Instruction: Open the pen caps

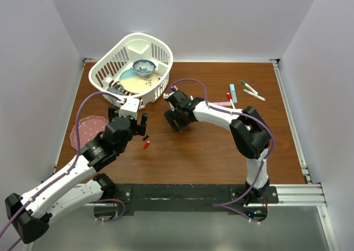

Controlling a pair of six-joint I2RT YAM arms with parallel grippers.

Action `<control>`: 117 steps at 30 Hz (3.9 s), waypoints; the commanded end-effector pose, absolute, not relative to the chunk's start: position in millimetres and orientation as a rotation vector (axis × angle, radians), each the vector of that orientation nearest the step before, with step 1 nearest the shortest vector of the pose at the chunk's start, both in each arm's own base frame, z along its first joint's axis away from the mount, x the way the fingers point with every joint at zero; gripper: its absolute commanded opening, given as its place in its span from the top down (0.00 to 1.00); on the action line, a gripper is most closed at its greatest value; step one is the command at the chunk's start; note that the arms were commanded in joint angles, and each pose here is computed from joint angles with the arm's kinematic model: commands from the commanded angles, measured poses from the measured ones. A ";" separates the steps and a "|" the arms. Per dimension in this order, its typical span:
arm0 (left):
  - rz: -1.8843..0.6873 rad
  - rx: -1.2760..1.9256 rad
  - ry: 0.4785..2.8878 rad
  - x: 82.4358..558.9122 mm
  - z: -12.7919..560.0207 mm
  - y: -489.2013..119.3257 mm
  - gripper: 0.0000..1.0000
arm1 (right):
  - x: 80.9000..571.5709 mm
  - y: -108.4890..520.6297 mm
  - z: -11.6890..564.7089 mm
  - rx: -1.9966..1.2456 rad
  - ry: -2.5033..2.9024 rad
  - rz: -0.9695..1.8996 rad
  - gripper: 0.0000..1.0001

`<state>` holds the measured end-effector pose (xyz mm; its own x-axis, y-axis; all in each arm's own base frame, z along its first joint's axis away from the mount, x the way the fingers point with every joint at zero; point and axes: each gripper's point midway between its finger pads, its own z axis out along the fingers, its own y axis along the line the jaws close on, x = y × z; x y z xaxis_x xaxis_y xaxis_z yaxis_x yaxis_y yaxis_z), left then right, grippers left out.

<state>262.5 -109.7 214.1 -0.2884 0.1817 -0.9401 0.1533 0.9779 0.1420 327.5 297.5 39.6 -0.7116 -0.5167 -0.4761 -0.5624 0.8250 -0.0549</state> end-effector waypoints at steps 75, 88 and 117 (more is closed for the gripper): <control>-1.161 -0.391 1.902 301.0 195.2 -329.4 0.73 | 250.2 241.0 152.8 -1.192 2.070 1.152 1.00; -1.280 -0.171 1.788 287.0 224.2 -344.3 1.00 | 229.2 252.2 163.5 -1.204 2.010 1.371 0.26; -1.239 -0.267 1.849 303.3 212.0 -355.0 0.60 | 264.5 253.1 145.6 -1.049 2.124 1.038 1.00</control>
<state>297.5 -348.2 198.9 -0.6112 -0.5698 -0.5494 0.2844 0.4897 -0.8242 253.0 250.9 144.8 -0.5960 -0.3913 -0.7012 -0.8017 0.3398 0.4917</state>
